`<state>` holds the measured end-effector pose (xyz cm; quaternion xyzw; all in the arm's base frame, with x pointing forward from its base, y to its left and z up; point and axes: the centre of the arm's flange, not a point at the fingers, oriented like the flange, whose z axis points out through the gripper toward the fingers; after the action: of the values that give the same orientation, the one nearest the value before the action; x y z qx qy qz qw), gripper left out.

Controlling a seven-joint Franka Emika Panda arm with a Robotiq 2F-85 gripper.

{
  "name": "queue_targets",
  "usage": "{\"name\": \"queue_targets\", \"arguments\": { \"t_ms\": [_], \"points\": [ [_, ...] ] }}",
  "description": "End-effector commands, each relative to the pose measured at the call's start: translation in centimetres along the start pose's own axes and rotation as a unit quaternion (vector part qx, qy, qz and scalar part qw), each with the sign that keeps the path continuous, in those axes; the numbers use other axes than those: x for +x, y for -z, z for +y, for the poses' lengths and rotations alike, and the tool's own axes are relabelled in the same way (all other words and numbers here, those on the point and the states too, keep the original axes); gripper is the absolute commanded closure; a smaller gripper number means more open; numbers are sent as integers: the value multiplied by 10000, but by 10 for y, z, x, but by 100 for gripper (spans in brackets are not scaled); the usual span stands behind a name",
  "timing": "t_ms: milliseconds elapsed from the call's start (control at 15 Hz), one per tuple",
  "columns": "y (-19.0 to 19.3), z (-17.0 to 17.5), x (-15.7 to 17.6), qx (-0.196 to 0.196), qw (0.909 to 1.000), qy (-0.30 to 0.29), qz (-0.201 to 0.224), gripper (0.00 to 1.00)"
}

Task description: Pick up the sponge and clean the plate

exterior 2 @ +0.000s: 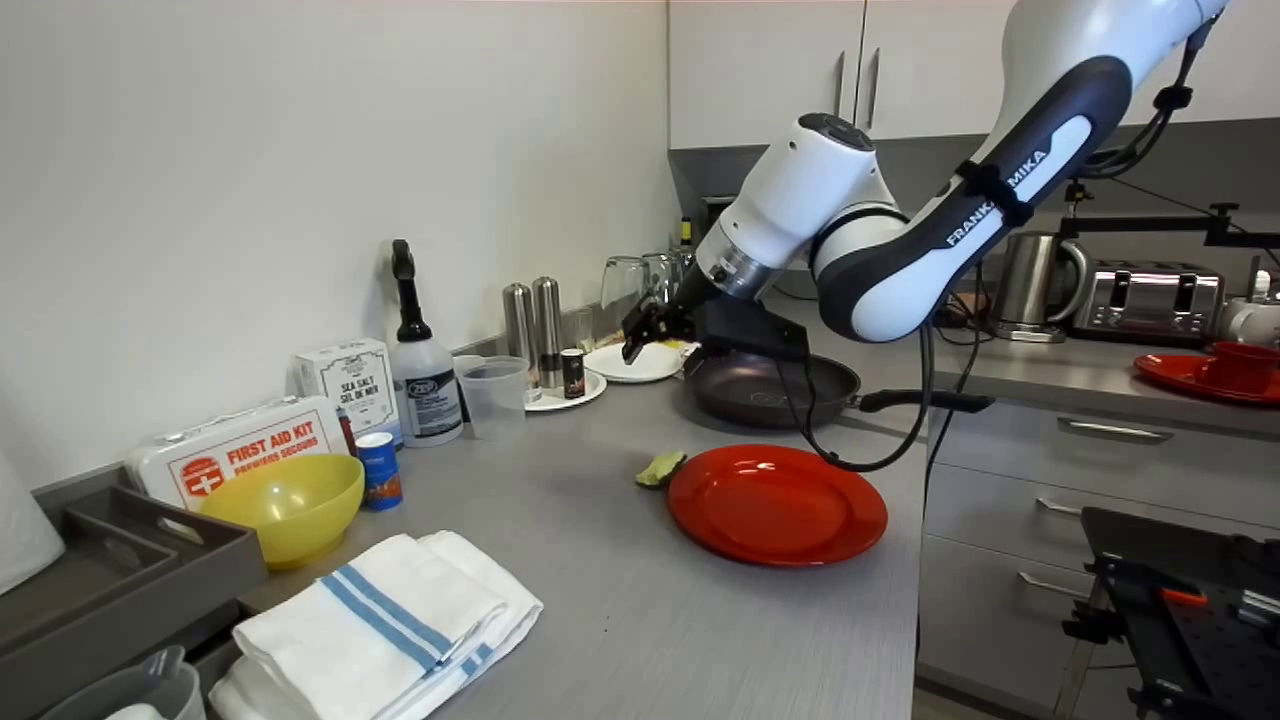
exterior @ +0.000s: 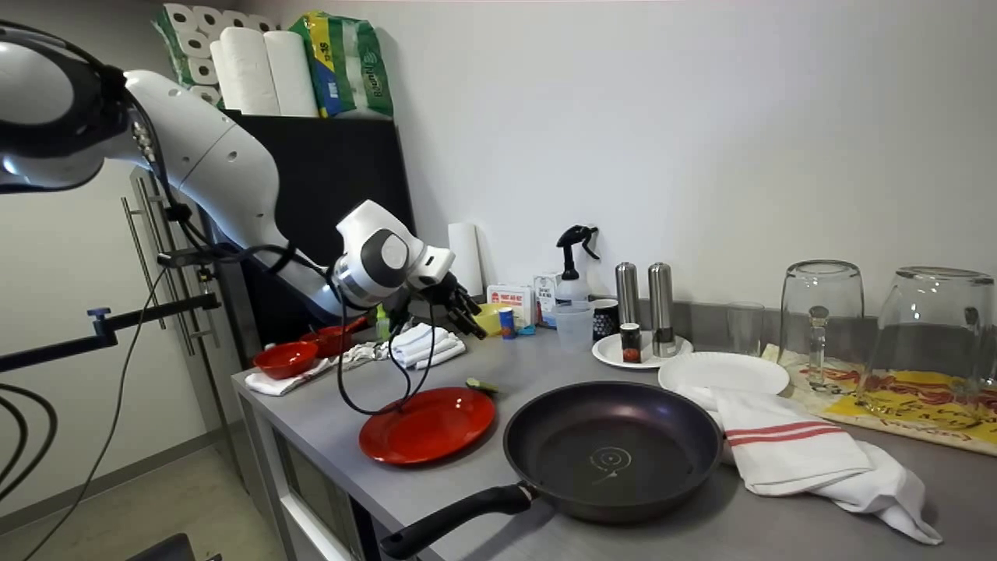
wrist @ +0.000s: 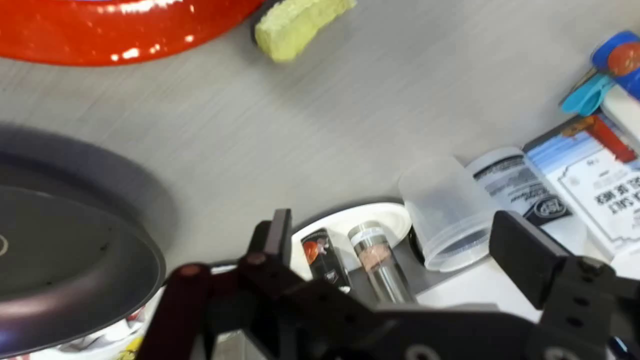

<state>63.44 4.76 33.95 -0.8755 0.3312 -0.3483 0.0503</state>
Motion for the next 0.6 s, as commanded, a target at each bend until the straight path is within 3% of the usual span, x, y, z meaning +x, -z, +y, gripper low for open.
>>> {"name": "queue_targets", "arguments": {
  "t_ms": [0, 67, 200, 533],
  "points": [
    [-3, 15, -12, -61, 9968, -335, 722, 0],
    [-4, 20, -9, -172, 9964, -339, 751, 0],
    [-6, 30, -13, -557, 9973, -248, 412, 0],
    [-18, 30, -63, -942, 9940, 67, -550, 0]
  ]
}}
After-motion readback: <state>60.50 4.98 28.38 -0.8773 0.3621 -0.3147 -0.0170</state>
